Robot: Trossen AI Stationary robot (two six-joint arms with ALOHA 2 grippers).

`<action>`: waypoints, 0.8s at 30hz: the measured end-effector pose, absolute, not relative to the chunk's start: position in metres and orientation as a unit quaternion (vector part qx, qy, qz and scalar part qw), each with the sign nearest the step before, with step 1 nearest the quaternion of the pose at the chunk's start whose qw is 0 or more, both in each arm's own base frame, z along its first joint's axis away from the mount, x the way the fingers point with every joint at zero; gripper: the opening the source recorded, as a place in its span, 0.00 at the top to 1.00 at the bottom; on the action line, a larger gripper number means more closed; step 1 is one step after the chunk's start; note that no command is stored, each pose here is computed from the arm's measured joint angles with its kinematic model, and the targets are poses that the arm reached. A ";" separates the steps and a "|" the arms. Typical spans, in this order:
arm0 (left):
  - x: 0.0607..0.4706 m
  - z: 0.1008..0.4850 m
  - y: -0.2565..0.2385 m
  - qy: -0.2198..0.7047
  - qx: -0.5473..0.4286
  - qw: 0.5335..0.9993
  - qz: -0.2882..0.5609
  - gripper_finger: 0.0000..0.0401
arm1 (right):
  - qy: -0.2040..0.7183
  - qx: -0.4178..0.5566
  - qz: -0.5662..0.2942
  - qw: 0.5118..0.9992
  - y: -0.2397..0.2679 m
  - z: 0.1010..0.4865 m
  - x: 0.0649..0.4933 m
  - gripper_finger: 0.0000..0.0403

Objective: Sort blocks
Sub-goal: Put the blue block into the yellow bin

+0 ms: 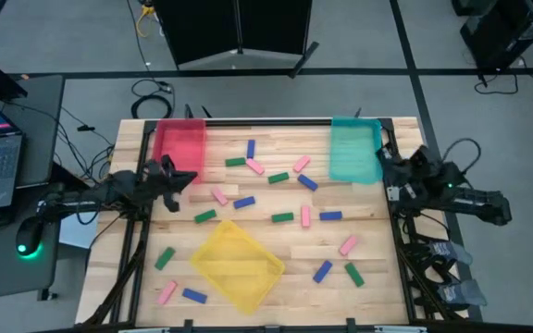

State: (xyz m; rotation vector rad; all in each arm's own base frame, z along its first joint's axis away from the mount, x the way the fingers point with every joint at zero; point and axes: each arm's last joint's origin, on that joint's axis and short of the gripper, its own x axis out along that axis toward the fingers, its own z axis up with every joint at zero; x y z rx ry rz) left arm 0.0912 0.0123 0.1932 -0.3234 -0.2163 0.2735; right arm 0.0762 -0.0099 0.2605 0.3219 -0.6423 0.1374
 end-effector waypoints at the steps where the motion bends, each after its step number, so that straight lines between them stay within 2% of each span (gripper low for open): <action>1: 0.090 0.198 0.012 -0.136 -0.199 0.962 0.127 0.97 | -0.276 0.160 0.071 0.945 -0.010 0.264 0.081 0.93; 4: 0.086 0.212 0.013 -0.218 -0.244 0.937 0.121 0.97 | -0.176 0.154 0.054 0.971 -0.013 0.271 0.098 0.93; 7: 0.084 0.218 0.013 -0.250 -0.237 0.933 0.106 0.97 | -0.101 0.167 0.040 0.980 -0.017 0.270 0.118 0.93; 13: 0.088 0.218 0.012 -0.240 -0.253 0.932 0.096 0.97 | 0.001 0.198 0.020 0.980 -0.023 0.249 0.148 0.93; 17: 0.096 0.216 0.013 -0.222 -0.263 0.934 0.096 0.97 | 0.074 0.259 0.025 0.963 -0.024 0.232 0.160 0.93; 24: 0.112 0.219 0.012 -0.224 -0.237 0.943 0.065 0.97 | 0.171 0.272 0.105 0.941 -0.014 0.210 0.176 0.93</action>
